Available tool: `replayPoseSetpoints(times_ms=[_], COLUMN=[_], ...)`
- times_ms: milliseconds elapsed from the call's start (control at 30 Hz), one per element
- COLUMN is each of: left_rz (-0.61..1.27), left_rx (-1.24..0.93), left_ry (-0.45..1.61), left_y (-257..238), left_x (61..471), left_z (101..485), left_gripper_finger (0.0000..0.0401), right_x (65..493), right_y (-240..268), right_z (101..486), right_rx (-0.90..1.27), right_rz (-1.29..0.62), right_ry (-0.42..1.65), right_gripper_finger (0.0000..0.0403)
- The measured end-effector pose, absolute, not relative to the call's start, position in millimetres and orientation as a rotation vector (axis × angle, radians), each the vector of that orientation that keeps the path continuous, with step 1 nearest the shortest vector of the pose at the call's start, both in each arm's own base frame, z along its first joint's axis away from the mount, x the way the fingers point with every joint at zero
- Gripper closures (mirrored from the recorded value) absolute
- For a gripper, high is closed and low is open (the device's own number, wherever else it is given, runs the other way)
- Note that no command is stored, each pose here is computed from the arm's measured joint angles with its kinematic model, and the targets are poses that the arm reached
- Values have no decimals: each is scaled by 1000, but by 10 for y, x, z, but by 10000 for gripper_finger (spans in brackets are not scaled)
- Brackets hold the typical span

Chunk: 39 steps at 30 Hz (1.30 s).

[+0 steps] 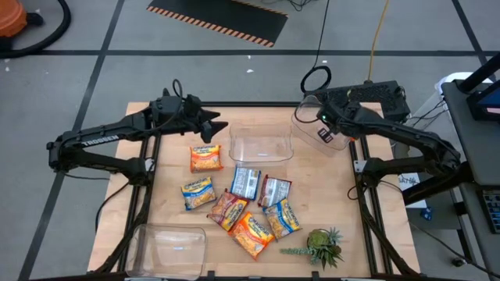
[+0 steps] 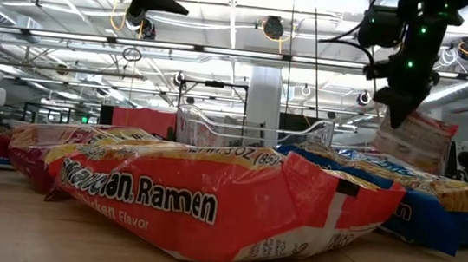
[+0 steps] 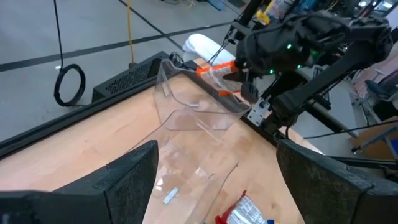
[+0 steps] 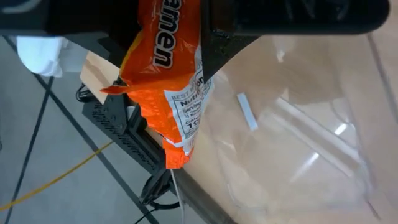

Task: Sort Maruchan noodles
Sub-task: Put the right orange noodle pack into the top right transparent bin, then stack the top orange noodle pack on top of the other orange noodle pack into the top right transparent bin

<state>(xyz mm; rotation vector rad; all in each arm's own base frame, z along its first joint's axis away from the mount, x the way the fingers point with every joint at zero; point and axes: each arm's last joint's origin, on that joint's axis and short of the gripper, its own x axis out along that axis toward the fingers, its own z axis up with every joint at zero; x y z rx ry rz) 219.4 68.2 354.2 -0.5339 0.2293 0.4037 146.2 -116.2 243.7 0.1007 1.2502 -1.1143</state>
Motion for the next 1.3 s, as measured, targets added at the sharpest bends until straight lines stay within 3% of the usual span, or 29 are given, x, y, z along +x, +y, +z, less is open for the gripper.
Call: replayPoseSetpoints(times_ms=[600, 867, 1133, 1300], left_rz=[405, 403, 399, 397], left_rx=[-507, -488, -466, -487], left_ry=[235, 243, 248, 258], left_y=[693, 692, 692, 689], left_x=[2192, 2190, 2190, 2187], left_z=[3540, 3537, 3536, 3525], left_gripper_finger=[71, 71, 71, 71], right_x=[1476, 1566, 1572, 1622], right_y=[-1163, -1149, -1140, -1128], right_z=[2191, 2187, 2184, 2283], right_rx=[137, 338, 487, 627], right_rz=[-1105, -953, -1007, -947], right_ry=[1204, 1093, 1026, 950], right_gripper_finger=[238, 240, 237, 237])
